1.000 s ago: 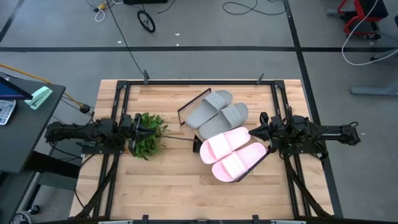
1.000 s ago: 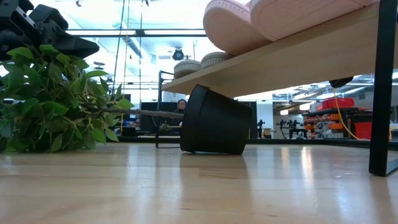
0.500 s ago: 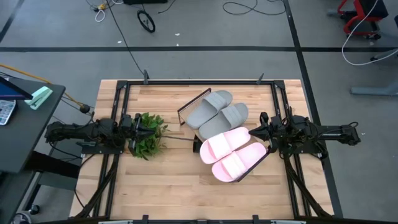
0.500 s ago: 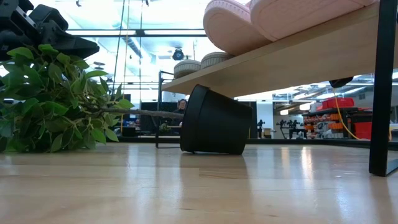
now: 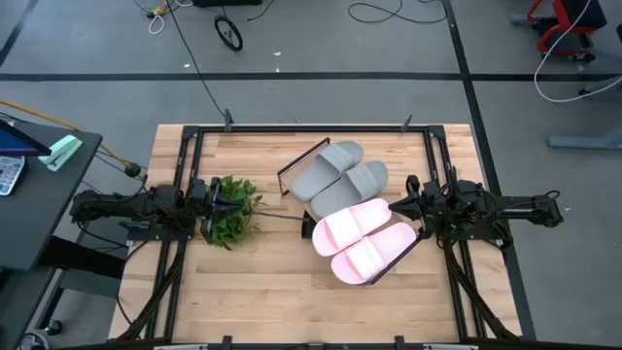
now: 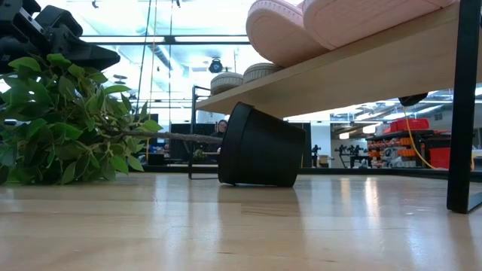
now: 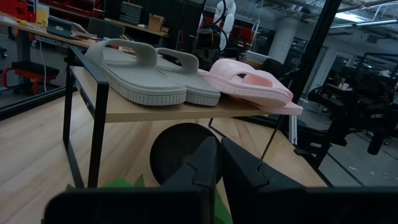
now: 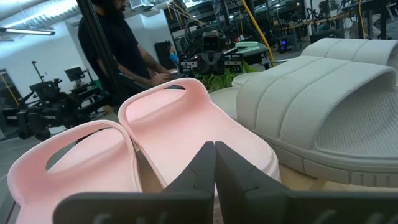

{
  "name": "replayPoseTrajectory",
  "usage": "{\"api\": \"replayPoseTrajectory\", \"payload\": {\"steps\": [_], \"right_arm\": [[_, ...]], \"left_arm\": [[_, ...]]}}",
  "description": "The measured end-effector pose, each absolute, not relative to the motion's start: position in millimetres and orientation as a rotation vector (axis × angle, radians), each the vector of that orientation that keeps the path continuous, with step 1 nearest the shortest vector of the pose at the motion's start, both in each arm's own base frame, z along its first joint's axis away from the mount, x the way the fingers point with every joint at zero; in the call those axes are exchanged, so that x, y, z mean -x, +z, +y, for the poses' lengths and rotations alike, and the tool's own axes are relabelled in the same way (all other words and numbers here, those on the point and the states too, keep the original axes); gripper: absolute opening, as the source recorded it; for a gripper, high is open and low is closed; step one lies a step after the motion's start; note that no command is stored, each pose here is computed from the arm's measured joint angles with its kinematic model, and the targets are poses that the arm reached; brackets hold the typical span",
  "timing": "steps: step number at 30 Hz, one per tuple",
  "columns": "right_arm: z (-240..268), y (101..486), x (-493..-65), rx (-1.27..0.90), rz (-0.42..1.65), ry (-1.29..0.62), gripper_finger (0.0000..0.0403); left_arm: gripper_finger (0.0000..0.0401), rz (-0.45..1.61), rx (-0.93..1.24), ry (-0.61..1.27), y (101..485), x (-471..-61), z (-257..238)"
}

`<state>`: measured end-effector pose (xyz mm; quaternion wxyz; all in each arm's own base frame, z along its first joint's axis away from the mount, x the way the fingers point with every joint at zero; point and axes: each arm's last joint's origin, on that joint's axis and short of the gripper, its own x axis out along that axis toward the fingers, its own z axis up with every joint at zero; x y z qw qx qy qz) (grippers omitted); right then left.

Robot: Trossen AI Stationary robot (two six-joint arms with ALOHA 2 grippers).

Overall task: Pick and place slides into the shelf
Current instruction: Return to Home Position

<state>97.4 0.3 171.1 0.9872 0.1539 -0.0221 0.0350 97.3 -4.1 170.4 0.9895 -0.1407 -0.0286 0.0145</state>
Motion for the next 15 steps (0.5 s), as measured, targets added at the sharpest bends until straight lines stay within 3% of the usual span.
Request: {"api": "replayPoseTrajectory", "payload": {"steps": [15], "right_arm": [[0.3,171.1,-97.4,-0.309,-0.044,0.070,0.0014]], "left_arm": [[0.0035,-0.058,0.282,0.029,170.4,-97.3,-4.1]]}}
